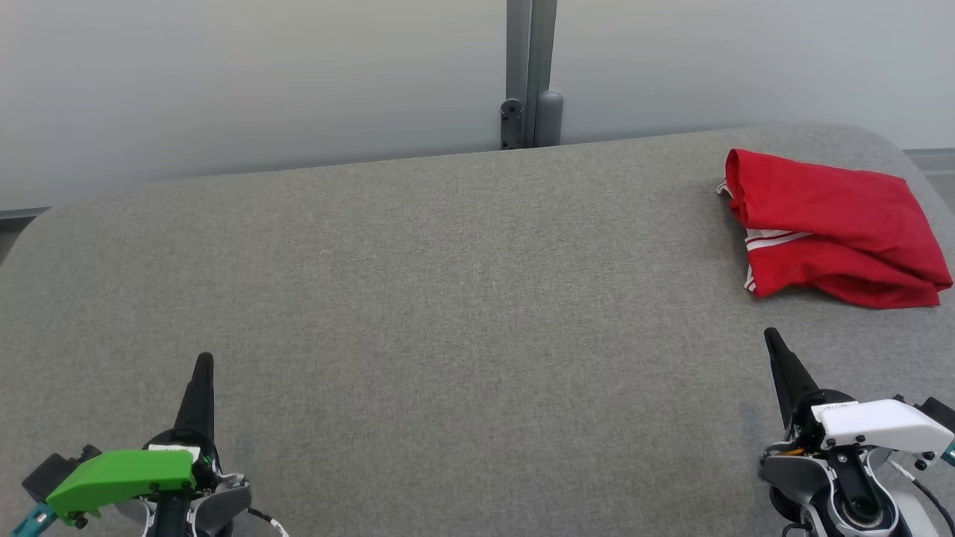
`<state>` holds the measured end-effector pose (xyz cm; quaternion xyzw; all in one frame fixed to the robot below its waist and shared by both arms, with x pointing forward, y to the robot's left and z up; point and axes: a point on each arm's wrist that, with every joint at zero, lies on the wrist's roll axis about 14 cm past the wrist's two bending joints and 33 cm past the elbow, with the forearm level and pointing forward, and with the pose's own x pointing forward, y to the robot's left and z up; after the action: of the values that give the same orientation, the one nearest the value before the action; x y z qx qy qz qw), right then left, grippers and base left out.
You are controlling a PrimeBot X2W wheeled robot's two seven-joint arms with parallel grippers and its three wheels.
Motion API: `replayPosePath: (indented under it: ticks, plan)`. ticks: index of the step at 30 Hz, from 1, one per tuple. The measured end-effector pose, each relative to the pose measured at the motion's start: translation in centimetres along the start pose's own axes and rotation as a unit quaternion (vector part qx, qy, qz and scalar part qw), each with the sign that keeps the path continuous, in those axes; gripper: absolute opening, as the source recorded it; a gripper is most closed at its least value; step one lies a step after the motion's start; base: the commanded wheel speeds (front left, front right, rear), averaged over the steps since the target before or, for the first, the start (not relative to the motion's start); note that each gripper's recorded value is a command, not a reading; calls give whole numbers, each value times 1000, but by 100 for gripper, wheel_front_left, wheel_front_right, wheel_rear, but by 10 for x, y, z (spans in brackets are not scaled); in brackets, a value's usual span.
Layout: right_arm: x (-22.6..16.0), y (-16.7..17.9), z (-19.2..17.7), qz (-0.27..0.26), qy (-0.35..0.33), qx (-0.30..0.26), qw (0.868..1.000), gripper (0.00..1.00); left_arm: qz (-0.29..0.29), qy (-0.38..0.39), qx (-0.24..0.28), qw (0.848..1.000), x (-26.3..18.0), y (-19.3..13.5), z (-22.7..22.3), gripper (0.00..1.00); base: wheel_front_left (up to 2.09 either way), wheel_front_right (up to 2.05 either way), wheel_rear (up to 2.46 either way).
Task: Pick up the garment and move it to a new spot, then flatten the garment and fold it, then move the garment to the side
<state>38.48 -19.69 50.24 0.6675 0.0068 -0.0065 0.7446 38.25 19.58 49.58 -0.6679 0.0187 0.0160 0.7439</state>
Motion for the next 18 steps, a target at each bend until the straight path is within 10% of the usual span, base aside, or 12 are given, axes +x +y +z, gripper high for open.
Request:
replayPosePath:
  ticks: [18]
  plan:
    - [3, 2, 3, 5, 0, 55, 998, 0, -19, -2, -54, 998, 4, -8, 5, 0, 0, 0, 0]
